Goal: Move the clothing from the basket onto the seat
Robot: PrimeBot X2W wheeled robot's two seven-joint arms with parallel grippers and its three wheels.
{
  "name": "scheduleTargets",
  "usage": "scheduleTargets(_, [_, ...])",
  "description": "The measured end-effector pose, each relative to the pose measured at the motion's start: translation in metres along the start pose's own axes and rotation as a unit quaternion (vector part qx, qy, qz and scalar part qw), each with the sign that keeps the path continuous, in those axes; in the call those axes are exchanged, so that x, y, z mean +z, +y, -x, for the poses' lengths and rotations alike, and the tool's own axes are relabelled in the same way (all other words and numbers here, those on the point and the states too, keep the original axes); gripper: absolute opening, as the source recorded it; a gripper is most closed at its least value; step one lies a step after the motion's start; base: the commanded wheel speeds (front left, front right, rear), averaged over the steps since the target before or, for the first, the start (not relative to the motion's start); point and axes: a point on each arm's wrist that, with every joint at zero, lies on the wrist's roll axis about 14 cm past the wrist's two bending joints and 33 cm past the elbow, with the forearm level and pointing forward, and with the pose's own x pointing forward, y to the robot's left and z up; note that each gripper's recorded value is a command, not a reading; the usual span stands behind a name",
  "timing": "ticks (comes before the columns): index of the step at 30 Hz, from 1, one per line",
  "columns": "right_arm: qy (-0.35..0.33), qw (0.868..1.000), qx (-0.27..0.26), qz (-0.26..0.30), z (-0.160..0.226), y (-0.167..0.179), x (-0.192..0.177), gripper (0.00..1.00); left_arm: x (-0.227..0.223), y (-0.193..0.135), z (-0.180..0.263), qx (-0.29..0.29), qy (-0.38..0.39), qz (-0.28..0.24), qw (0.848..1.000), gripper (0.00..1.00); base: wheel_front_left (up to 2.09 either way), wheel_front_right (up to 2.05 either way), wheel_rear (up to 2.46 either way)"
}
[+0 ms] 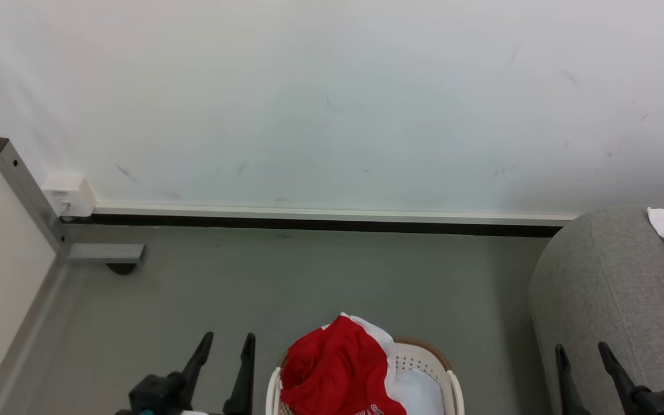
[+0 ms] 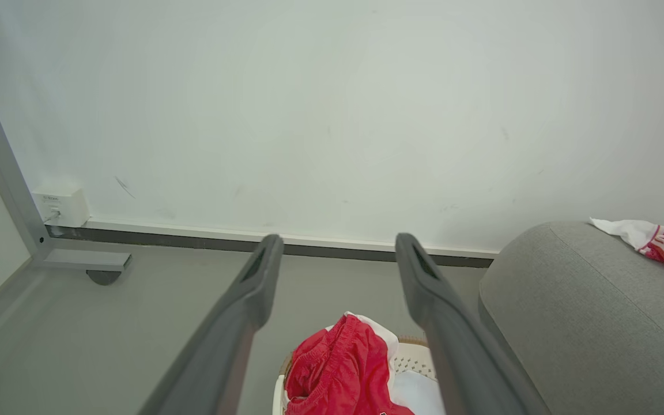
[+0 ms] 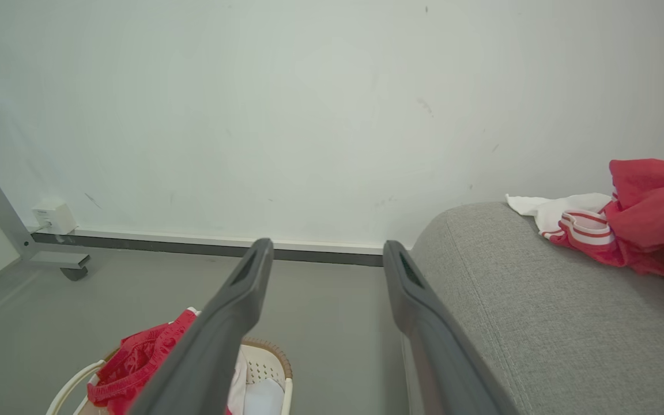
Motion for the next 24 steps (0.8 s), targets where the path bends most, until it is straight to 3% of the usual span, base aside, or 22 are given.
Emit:
scheduleTargets(14, [0.007, 1.000, 0.001, -0.001, -0.003, 0.001, -0.005, 1.00, -0.007, -0.005, -0.013, -0.017, 0.006, -0.001, 1.000, 1.00, 0.00, 0.00, 0.00])
scheduleTargets(24, [-0.005, 1.000, 0.002, -0.006, -0.042, -0.004, 0.000, 1.00, -0.032, -0.033, -0.080, -0.091, 0.042, -0.033, 0.994, 1.00, 0.00, 0.00, 0.00])
